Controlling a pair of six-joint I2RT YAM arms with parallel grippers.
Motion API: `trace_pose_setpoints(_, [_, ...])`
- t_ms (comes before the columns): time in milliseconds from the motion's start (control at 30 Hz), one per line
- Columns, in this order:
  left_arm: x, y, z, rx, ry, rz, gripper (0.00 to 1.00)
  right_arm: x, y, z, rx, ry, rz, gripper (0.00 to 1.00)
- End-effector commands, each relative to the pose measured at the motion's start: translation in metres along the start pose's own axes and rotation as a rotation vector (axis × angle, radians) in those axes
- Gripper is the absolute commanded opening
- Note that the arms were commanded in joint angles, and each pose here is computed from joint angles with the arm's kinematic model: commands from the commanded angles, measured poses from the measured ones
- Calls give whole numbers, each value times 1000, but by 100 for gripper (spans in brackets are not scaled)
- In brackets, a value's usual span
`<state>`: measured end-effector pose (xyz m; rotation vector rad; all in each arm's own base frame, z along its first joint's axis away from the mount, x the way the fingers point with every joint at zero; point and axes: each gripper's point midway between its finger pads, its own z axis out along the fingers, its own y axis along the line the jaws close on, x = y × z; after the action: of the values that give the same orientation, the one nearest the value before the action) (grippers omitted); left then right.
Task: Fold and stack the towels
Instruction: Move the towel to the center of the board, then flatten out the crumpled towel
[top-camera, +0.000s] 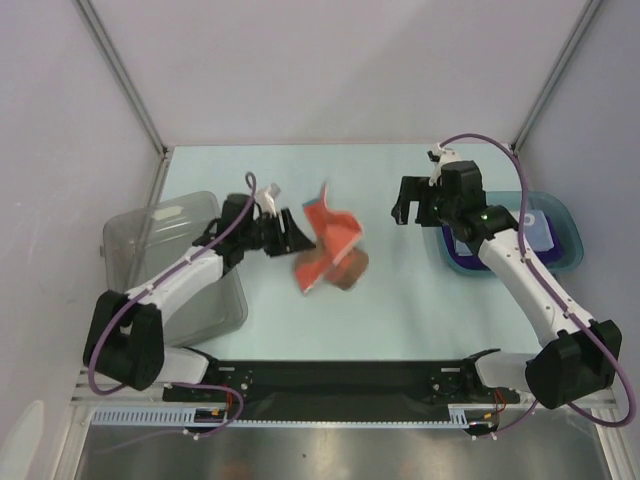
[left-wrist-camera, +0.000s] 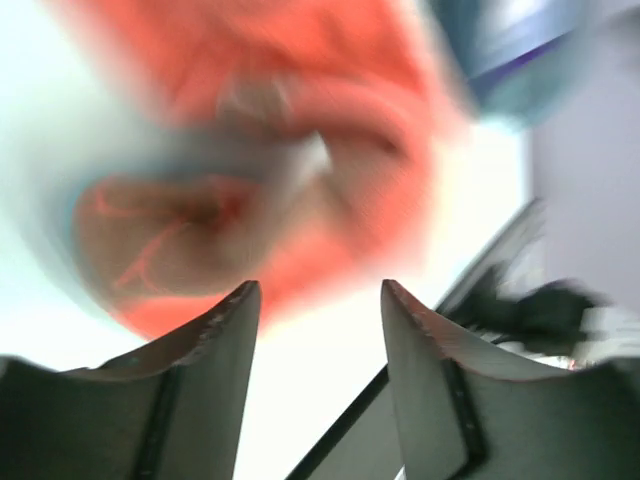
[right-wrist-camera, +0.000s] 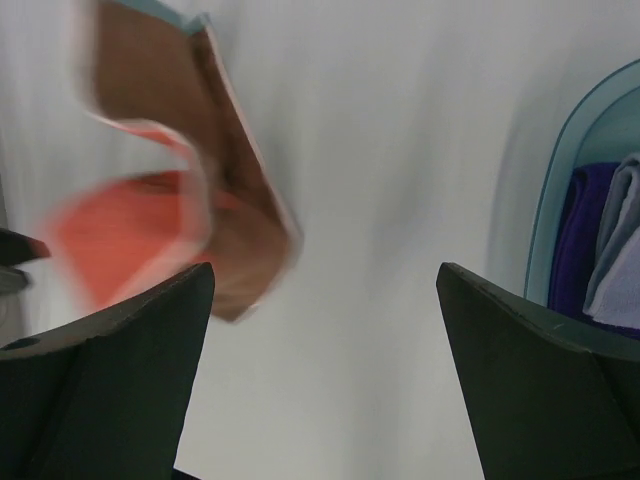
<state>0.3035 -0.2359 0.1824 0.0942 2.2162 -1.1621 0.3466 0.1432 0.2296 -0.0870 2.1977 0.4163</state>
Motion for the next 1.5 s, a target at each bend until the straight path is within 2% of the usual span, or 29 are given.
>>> trace_pose_setpoints(0, [44, 40, 0, -132, 82, -20, 59, 15, -2, 5, 15, 41, 13, 100])
trace_pose_setpoints(133, [44, 53, -8, -220, 68, 3, 67, 28, 4, 30, -16, 89, 28, 100])
trace_pose_setpoints(267, [19, 53, -9, -272, 59, 59, 64, 24, 23, 64, -79, 95, 44, 95])
trace_pose_setpoints(367, [-10, 52, -1, -263, 44, 60, 63, 17, 37, 103, -111, 92, 60, 88])
trace_pose_setpoints(433, [-22, 72, 5, -302, 55, 47, 67, 14, 37, 122, -87, 101, 92, 79])
trace_pose_setpoints(467, [-42, 69, 8, -302, 26, 70, 68, -2, 41, 131, -85, 76, 98, 76])
trace_pose_setpoints(533, [-46, 101, 20, -417, 71, 68, 70, 4, 33, 164, -52, 84, 91, 69])
trace_pose_setpoints(567, [-67, 99, 26, -427, 54, 89, 71, 4, 31, 173, -47, 86, 73, 67])
trace_pose_setpoints(667, [-74, 128, 48, -510, 111, 67, 71, 6, 16, 210, 29, 120, 22, 55])
trace_pose_setpoints(700, [-76, 132, 55, -512, 112, 60, 70, -6, 16, 218, 42, 98, 10, 53])
trace_pose_setpoints(767, [-72, 145, 73, -510, 138, 34, 67, 7, 9, 239, 55, 134, -5, 50])
trace_pose_setpoints(800, [-83, 142, 81, -488, 112, 34, 66, -4, 2, 244, 96, 105, -18, 48])
trace_pose_setpoints(833, [-84, 142, 86, -475, 106, 27, 66, 7, -4, 255, 117, 125, -23, 46])
trace_pose_setpoints(900, [-89, 150, 98, -474, 95, 11, 65, 8, -12, 262, 159, 128, -34, 43])
trace_pose_setpoints(1100, [-87, 164, 127, -451, 118, -26, 63, 27, -30, 277, 241, 166, -44, 43])
trace_pose_setpoints(1367, [-81, 179, 149, -465, 135, -46, 62, 44, -33, 277, 244, 217, -25, 43])
trace_pose_setpoints(1467, [-76, 180, 156, -451, 145, -55, 59, 53, -29, 278, 219, 231, -13, 42])
